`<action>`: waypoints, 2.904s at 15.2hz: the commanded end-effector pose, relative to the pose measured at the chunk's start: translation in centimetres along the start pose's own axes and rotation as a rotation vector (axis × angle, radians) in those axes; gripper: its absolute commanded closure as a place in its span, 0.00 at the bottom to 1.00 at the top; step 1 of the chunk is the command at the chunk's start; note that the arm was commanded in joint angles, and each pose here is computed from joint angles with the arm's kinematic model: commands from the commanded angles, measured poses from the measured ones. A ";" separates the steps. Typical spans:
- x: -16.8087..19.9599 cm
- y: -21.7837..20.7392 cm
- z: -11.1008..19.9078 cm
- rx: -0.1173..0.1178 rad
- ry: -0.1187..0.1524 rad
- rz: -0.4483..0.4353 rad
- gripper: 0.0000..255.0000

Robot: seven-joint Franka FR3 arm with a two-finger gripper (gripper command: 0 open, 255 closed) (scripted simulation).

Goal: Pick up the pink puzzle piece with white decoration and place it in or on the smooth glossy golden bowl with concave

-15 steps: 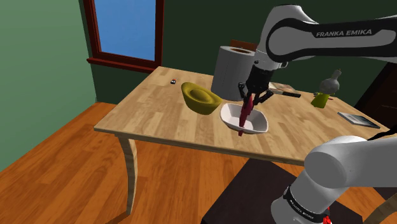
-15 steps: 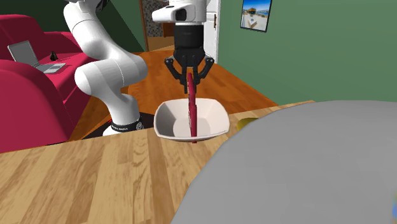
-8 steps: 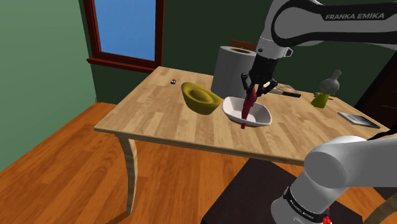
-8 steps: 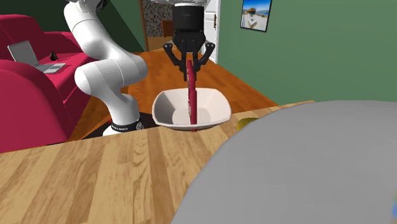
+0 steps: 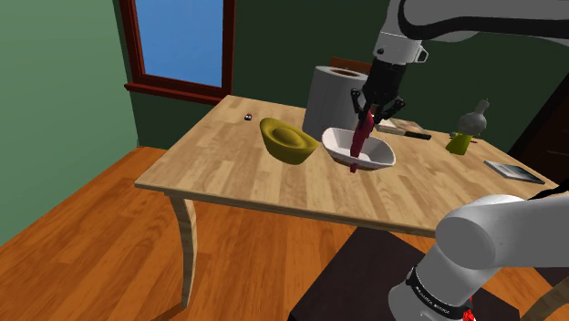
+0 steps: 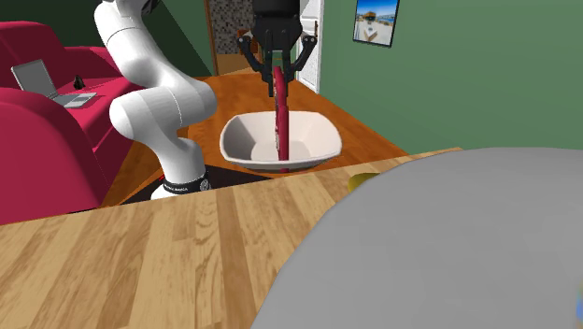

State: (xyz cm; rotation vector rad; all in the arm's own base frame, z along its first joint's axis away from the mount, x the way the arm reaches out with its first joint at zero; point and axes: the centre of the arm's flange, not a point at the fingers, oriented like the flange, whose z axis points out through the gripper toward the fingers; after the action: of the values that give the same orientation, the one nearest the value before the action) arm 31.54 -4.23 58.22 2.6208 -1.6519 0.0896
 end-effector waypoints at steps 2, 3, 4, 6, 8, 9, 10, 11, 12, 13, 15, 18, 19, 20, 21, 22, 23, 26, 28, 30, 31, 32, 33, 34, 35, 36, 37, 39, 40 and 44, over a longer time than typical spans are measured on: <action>0.0 0.0 -1.6 0.000 0.001 0.000 1.00; 0.1 0.0 -2.1 0.000 0.001 0.000 1.00; 0.1 0.0 -2.7 0.000 0.001 0.000 1.00; 0.2 0.0 -3.7 0.000 0.001 0.000 1.00; 0.3 0.0 -4.8 0.000 0.001 0.000 1.00; 0.3 0.0 -5.0 0.000 0.001 0.000 1.00; 0.9 -1.1 -5.2 0.000 0.001 0.000 1.00; 1.6 -2.2 -5.4 0.000 0.001 0.000 1.00; 2.3 -3.3 -5.6 0.000 0.001 0.000 1.00; 2.9 -4.5 -5.9 0.000 0.001 0.000 1.00; 4.3 -6.7 -6.3 0.000 0.001 0.000 1.00; 6.2 -10.1 -6.9 0.000 0.001 0.000 1.00; 6.9 -11.2 -7.1 0.000 0.001 0.000 1.00; 7.6 -12.3 -7.3 0.000 0.001 0.000 1.00; 8.2 -13.4 -7.5 0.000 0.001 0.000 1.00; 8.9 -14.6 -7.7 0.000 0.001 0.000 1.00; 9.6 -15.7 -7.9 0.000 0.001 0.000 1.00; 11.5 -19.1 -8.5 0.000 0.001 0.000 1.00; 12.9 -21.3 -8.9 0.000 0.001 0.000 1.00; 14.3 -23.7 -9.4 0.000 0.001 0.000 1.00; 14.2 -23.7 -8.8 0.000 0.001 0.000 1.00; 14.2 -23.7 -8.3 0.000 0.001 0.000 1.00; 14.1 -23.7 -7.8 0.000 0.001 0.000 1.00; 14.1 -23.7 -7.3 0.000 0.001 0.000 1.00; 14.1 -23.7 -6.7 0.000 0.001 0.000 1.00; 14.0 -23.7 -6.2 0.000 0.001 0.000 1.00; 14.0 -23.7 -5.7 0.000 0.001 0.000 1.00; 13.9 -23.7 -4.6 0.000 0.001 0.000 1.00; 13.9 -23.7 -4.1 0.000 0.001 0.000 1.00; 13.7 -23.7 -2.0 0.000 0.001 0.000 1.00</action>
State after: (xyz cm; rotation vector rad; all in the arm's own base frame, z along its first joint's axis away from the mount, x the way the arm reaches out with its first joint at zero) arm 58.80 -6.22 61.52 2.6204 -1.6513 0.0879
